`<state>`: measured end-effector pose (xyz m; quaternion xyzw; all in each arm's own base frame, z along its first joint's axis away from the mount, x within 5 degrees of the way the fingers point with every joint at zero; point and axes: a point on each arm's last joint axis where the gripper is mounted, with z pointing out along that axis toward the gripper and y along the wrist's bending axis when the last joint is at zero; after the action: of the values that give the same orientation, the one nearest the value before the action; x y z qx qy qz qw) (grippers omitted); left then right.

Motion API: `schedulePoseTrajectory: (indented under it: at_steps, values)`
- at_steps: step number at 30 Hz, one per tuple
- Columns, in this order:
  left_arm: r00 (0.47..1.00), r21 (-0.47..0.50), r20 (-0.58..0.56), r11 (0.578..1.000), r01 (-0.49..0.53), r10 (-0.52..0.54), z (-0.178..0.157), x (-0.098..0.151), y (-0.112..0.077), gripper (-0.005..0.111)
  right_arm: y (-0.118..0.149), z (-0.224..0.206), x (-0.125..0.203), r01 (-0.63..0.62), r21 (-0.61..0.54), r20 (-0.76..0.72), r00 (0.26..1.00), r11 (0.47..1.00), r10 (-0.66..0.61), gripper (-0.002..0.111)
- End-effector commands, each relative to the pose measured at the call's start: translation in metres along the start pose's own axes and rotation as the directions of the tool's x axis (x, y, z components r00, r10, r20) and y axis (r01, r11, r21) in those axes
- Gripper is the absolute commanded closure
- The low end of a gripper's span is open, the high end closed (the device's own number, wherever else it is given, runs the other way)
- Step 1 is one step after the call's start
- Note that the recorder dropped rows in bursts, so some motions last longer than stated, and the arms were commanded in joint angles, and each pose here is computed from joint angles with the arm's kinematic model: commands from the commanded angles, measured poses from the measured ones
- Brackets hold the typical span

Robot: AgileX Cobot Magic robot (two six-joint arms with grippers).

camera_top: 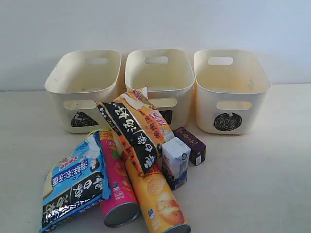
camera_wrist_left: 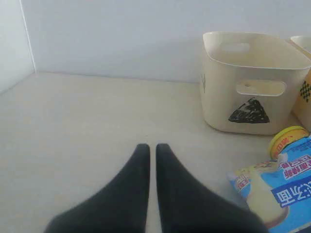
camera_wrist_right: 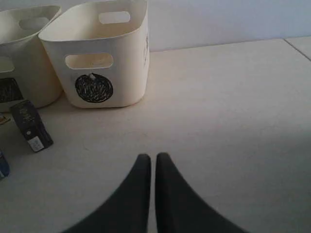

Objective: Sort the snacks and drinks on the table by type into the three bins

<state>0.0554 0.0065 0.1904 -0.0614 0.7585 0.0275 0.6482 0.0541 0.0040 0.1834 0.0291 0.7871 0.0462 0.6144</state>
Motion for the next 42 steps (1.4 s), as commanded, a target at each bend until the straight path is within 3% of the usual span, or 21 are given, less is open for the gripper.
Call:
schedulePoseTrajectory:
  at_steps: [1,4,7,11,16,21,26,31,37,42]
  values:
    - [1.000,0.004,0.012,1.000,0.004,-0.004,-0.001,-0.002,0.000,0.103,-0.001,-0.001,-0.008,0.054,0.016,0.088,0.995,0.998,-0.055,0.108]
    - [1.000,0.004,0.012,1.000,0.004,-0.004,-0.001,-0.002,0.000,0.103,-0.001,-0.004,-0.025,0.008,0.021,0.270,0.963,1.000,-0.013,0.108]
    - [1.000,0.004,0.012,1.000,0.004,-0.004,-0.001,-0.002,0.000,0.103,-0.004,-0.010,-0.040,-0.121,-0.014,0.447,0.887,0.993,0.114,0.108]
    - [1.000,0.004,0.012,1.000,0.004,-0.004,-0.001,-0.002,0.000,0.103,-0.006,-0.019,-0.055,-0.192,-0.063,0.607,0.772,0.979,0.190,0.108]
    - [1.000,0.004,0.014,1.000,0.004,-0.004,-0.001,-0.002,0.000,0.103,-0.006,-0.025,-0.062,-0.274,-0.164,0.665,0.678,0.948,0.311,0.108]
    - [1.000,0.004,0.014,1.000,0.004,-0.004,-0.001,-0.002,0.000,0.103,0.004,-0.042,-0.094,-0.168,-0.198,0.721,0.642,0.966,0.260,0.108]
    - [1.000,0.021,0.014,1.000,0.002,-0.002,-0.001,-0.002,-0.001,0.103,0.013,-0.041,-0.150,-0.088,-0.155,0.711,0.682,0.984,0.172,0.108]
    - [1.000,0.039,0.013,0.999,-0.001,0.001,-0.001,-0.002,-0.002,0.103,0.018,-0.006,-0.193,-0.056,-0.093,0.559,0.823,0.994,0.099,0.108]
    - [1.000,0.039,0.011,0.999,-0.001,0.001,-0.001,-0.001,-0.002,0.103,0.029,0.042,-0.212,0.080,-0.063,0.310,0.949,0.995,-0.057,0.108]
    - [1.000,0.039,0.011,0.999,-0.001,0.001,-0.001,-0.001,-0.002,0.103,0.058,0.078,-0.208,0.222,-0.161,0.112,0.972,0.962,-0.206,0.108]
